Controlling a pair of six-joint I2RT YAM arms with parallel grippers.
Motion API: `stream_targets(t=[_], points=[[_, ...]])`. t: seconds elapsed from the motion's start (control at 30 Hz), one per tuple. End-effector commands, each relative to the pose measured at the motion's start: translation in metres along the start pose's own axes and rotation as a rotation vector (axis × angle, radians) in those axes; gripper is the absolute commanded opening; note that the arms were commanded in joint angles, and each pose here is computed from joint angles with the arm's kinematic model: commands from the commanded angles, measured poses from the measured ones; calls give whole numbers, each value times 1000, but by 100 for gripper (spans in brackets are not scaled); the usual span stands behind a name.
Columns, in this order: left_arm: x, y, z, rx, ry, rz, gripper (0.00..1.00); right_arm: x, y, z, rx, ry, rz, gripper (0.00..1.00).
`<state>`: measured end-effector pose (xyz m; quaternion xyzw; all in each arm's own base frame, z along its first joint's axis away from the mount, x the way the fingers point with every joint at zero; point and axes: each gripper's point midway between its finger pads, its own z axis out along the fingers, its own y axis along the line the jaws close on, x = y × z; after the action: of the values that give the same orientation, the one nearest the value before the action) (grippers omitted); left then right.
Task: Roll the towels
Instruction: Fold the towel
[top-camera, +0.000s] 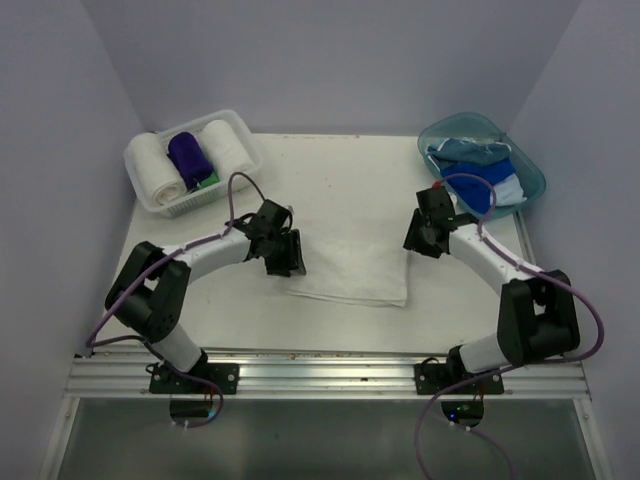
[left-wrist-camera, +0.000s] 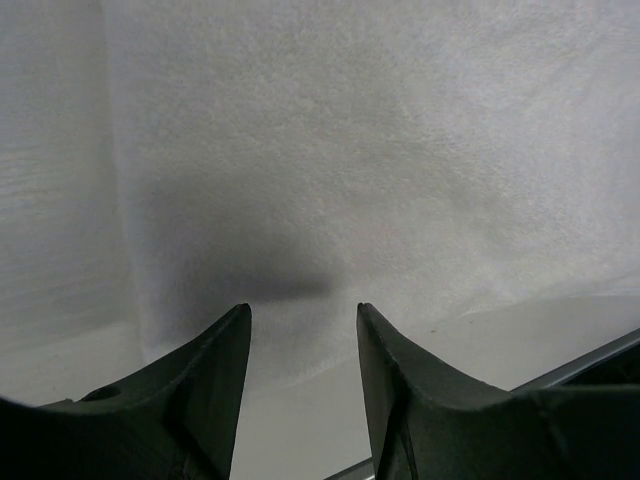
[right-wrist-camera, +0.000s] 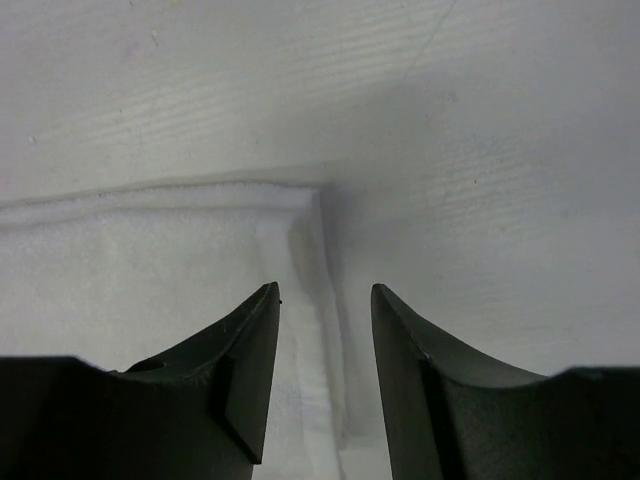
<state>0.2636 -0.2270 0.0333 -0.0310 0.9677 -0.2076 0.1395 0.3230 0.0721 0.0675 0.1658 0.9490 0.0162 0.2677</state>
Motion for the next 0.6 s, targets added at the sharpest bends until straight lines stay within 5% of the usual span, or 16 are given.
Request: stream_targets(t=[0.0, 0.27, 0.57], points=[[-28, -25, -24, 51, -57, 75, 50, 15, 0, -19, -75, 14, 9, 45], [-79, -48, 5, 26, -86, 129, 48, 74, 16, -36, -208, 134, -48, 31], [-46, 9, 42, -145, 14, 100, 46, 83, 9, 5, -80, 174, -93, 24]])
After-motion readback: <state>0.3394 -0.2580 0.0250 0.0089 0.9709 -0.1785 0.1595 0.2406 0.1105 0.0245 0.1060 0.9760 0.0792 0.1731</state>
